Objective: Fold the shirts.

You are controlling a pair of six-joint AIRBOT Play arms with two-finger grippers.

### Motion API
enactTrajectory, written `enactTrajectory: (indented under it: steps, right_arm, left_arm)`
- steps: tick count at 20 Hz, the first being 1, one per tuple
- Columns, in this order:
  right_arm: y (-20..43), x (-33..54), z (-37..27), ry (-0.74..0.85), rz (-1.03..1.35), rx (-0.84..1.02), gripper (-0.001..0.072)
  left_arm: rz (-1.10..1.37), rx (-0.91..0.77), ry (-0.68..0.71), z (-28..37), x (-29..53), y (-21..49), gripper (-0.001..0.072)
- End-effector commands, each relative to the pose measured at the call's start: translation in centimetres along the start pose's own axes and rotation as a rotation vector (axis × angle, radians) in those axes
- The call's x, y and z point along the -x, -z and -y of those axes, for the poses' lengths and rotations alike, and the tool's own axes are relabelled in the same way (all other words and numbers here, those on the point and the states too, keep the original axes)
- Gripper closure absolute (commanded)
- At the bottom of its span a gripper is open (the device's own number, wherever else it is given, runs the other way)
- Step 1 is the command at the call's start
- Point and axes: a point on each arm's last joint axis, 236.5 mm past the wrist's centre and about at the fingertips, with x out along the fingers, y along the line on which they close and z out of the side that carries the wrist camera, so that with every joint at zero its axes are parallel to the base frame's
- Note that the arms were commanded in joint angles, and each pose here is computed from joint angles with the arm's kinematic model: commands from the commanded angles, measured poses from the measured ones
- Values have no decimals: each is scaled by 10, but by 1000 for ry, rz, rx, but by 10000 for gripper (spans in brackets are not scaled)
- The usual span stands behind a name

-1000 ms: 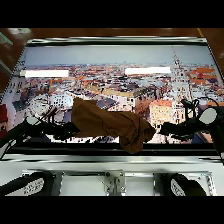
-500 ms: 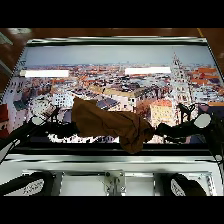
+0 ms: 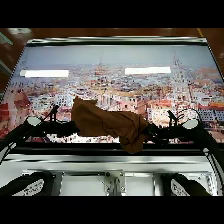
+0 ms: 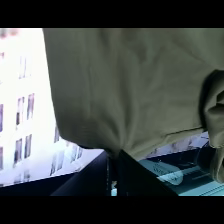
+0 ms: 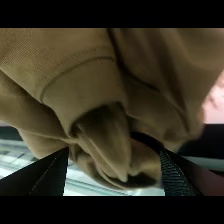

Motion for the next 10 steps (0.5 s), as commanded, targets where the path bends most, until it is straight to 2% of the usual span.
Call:
enactTrajectory:
  steps: [1,4,6,7,8,9,10]
  right_arm:
    - [2,-19,-10,-96,-63,-44,24]
    - [20,-33,-7,-51,-127,26,44]
    - [24,-44,-11,-21,-122,82,323]
    - [26,-47,-15,-19,-123,95,525]
    - [27,-46,-17,-20,-128,105,602]
    - [27,-43,-20,-19,-129,134,603]
    - [24,-36,-23,-7,-123,184,650]
  left_arm:
    - [9,-7,15,6,4,-1,663]
    - [20,-12,27,12,7,-7,663]
    - [35,-25,35,18,10,-13,663]
    - [39,-34,41,23,13,-16,663]
    - [48,-50,48,28,17,-20,663]
    - [70,-74,55,34,22,-26,664]
    - [99,-108,63,42,30,-33,664]
